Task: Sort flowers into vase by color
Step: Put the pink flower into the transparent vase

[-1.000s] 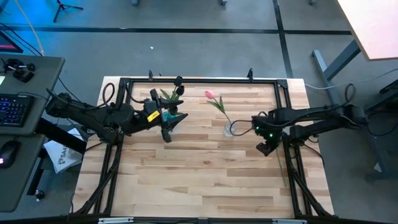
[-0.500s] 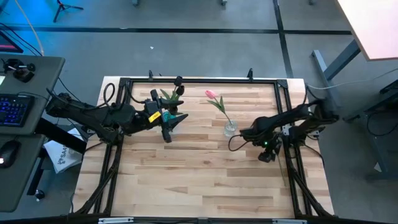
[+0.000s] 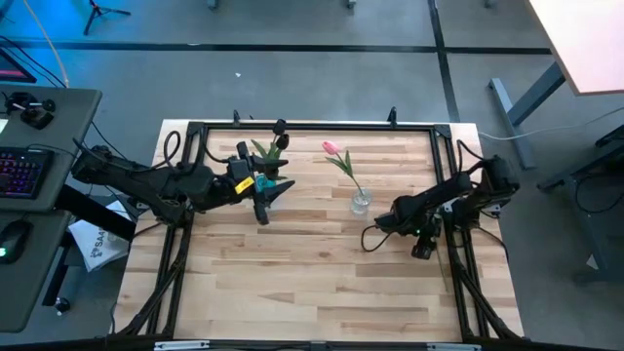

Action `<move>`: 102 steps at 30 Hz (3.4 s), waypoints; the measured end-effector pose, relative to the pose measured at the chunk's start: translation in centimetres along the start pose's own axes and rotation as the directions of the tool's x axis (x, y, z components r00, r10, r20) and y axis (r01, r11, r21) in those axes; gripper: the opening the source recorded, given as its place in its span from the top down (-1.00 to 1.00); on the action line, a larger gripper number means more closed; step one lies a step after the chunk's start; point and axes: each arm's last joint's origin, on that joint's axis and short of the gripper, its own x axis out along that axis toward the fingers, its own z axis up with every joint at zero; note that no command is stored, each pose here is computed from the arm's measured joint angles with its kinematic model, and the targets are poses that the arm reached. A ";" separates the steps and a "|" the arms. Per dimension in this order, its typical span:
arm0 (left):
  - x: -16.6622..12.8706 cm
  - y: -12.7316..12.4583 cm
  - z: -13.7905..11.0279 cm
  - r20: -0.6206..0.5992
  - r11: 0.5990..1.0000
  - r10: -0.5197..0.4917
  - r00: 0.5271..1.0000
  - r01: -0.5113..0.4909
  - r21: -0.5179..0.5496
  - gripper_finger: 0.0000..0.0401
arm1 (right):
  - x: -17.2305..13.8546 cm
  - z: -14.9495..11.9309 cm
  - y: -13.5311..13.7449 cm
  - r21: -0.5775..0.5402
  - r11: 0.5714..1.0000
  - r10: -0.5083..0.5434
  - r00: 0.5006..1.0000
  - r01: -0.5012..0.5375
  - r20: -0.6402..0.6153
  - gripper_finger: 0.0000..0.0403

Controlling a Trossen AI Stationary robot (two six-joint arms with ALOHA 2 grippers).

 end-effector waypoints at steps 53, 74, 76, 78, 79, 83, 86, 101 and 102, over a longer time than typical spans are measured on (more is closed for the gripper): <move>0.0 0.0 -0.9 -0.074 1.000 0.000 0.997 0.000 0.003 -0.11 | -1.9 -6.5 4.2 0.584 0.500 0.097 0.712 -0.639 0.696 0.07; 0.0 0.0 -0.9 -0.074 1.000 0.000 0.997 0.000 0.003 -0.11 | 0.5 -5.3 2.7 0.681 0.367 -0.065 0.713 -0.633 0.698 0.29; 0.0 0.0 -0.9 -0.074 1.000 0.000 0.997 0.000 0.003 -0.11 | 0.5 -5.3 2.7 0.671 0.390 -0.076 0.704 -0.631 0.706 0.43; 0.0 0.0 -0.9 -0.074 1.000 0.000 0.997 0.000 0.003 -0.11 | 0.5 -5.2 2.8 0.656 0.428 -0.081 0.697 -0.622 0.713 0.61; 0.0 0.0 -0.9 -0.074 1.000 0.000 0.997 0.000 0.003 -0.11 | 0.5 -5.2 2.8 0.648 0.442 -0.077 0.693 -0.620 0.717 0.71; 0.0 -0.1 -0.8 -0.073 1.000 -0.026 0.997 0.026 0.000 -0.11 | 0.2 -5.2 3.0 0.620 0.487 -0.072 0.680 -0.615 0.730 0.95; -0.2 -0.1 -0.6 -0.065 0.998 -0.066 0.996 0.065 -0.008 -0.11 | -1.0 -5.5 3.5 0.571 0.530 -0.058 0.644 -0.628 0.763 0.94; -1.6 1.2 1.7 0.072 0.997 -0.072 0.995 0.069 0.042 -0.11 | -14.5 -16.2 1.2 0.190 0.755 -0.417 -0.236 -0.628 0.878 1.00; -1.5 1.1 1.7 0.074 0.996 -0.080 0.994 0.077 0.039 -0.11 | -14.9 -16.5 1.0 0.184 0.766 -0.424 -0.269 -0.616 0.865 1.00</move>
